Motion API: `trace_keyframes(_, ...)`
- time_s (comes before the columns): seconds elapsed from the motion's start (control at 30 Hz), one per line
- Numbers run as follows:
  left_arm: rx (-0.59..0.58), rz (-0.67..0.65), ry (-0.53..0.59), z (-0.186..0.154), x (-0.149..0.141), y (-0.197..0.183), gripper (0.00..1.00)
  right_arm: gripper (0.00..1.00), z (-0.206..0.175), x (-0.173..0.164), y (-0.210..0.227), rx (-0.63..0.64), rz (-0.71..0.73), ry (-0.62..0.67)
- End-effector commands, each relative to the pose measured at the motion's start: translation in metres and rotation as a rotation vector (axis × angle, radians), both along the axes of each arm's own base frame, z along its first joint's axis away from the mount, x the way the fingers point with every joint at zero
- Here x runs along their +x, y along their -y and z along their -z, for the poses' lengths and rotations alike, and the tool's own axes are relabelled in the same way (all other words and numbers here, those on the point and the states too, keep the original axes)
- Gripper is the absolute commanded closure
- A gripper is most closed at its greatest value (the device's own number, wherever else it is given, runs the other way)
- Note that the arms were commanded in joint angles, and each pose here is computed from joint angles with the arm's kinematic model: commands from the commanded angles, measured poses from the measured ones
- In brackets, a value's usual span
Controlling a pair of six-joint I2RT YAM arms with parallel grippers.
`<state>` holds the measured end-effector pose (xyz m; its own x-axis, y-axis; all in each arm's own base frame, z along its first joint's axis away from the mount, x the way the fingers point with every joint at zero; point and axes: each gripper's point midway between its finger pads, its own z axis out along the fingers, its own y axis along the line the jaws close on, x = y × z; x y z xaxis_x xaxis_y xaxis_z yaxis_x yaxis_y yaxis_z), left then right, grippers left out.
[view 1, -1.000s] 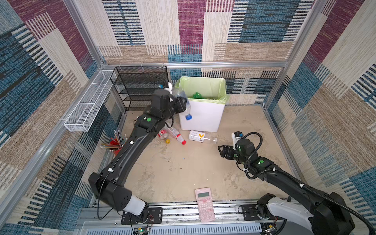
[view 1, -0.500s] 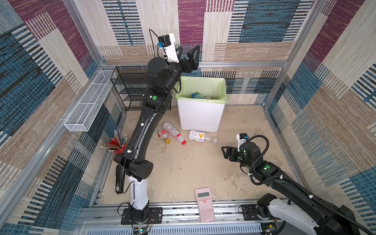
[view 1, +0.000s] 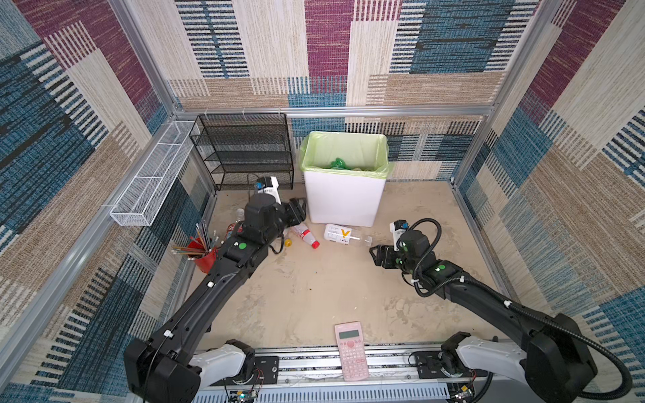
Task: Throw the plastic bottles in the bin
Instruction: Rotate the plastic bottle at the center of the table.
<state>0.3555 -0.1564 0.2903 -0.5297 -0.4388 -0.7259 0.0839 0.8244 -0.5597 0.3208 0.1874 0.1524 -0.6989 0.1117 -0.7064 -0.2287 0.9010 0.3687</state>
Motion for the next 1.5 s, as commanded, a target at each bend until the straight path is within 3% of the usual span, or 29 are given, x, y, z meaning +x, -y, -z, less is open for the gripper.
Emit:
trace_keyframes(0.0,-0.131,-0.099,-0.266,0.067,-0.035,-0.013,0.37,0.2,-0.012,0.021,-0.02,-0.056,-0.112,0.071)
trace_keyframes(0.13,-0.181,-0.147,-0.348,0.098,-0.055,-0.022,0.39,0.18,-0.003,0.048,-0.04,-0.137,-0.2,0.056)
trace_keyframes(0.4,-0.153,-0.156,-0.346,0.092,-0.063,-0.034,0.39,0.11,0.021,0.096,-0.071,-0.243,-0.309,0.049)
trace_keyframes(0.63,-0.161,-0.168,-0.35,0.093,-0.071,-0.039,0.39,0.09,0.048,0.117,-0.089,-0.243,-0.341,0.008)
trace_keyframes(0.83,-0.159,-0.17,-0.358,0.093,-0.073,-0.041,0.39,0.09,0.075,0.104,-0.096,-0.256,-0.39,-0.053)
trace_keyframes(1.13,-0.142,-0.18,-0.354,0.093,-0.073,-0.046,0.39,0.17,0.101,0.04,-0.112,-0.27,-0.46,-0.126)
trace_keyframes(1.33,-0.149,-0.173,-0.361,0.095,-0.07,-0.044,0.39,0.27,0.1,0.048,-0.112,-0.272,-0.411,-0.136)
trace_keyframes(1.47,-0.148,-0.164,-0.361,0.094,-0.068,-0.043,0.39,0.28,0.112,0.055,-0.116,-0.276,-0.399,-0.159)
